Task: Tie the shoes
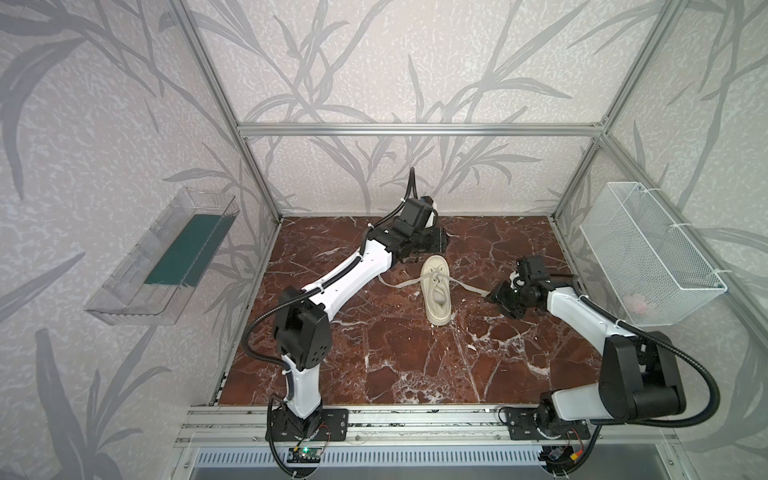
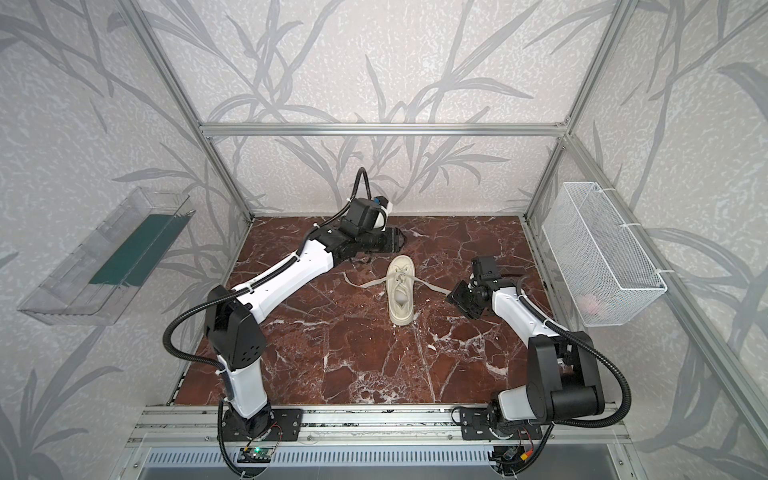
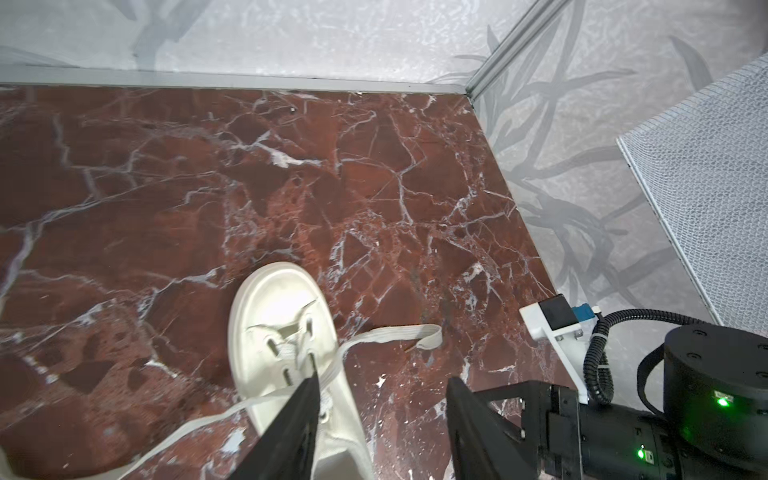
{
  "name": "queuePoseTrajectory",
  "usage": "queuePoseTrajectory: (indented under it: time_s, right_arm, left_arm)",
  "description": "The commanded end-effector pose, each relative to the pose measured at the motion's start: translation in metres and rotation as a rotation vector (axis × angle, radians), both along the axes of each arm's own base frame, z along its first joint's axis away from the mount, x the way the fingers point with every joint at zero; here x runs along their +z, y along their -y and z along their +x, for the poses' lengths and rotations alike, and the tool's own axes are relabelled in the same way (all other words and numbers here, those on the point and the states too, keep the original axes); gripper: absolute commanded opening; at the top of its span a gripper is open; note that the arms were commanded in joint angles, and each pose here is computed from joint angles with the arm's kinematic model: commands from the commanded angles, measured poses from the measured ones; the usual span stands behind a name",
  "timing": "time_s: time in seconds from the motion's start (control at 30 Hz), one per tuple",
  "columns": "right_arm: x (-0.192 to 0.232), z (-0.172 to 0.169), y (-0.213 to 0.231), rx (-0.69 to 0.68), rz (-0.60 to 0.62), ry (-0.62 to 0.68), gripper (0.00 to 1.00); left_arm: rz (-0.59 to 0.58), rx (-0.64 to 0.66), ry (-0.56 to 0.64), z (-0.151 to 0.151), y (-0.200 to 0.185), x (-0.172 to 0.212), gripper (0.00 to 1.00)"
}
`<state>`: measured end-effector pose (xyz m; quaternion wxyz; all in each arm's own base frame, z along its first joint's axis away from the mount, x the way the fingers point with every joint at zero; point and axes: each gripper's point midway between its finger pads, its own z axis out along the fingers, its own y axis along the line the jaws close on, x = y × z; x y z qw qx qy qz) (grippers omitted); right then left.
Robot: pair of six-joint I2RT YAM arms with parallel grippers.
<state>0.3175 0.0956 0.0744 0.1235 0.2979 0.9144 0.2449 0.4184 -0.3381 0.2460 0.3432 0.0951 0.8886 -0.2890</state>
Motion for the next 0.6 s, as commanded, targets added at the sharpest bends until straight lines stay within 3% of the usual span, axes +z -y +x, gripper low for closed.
queuePoseTrajectory:
  time_s: [0.0, 0.17, 0.57]
  right_arm:
    - [0.001, 0.024, 0.01, -0.173, -0.023, 0.026, 0.48]
    - [-0.008, 0.029, 0.022, -0.292, -0.07, -0.001, 0.44]
    - [-0.024, 0.058, 0.013, -0.317, -0.066, -0.046, 0.39]
  left_arm:
    - [0.014, 0.02, -0.009, -0.007, -0.014, -0.014, 0.52]
    - [0.032, 0.053, -0.048, -0.014, -0.038, -0.04, 0.52]
    - [0.052, 0.119, -0.116, -0.024, -0.076, -0.086, 0.52]
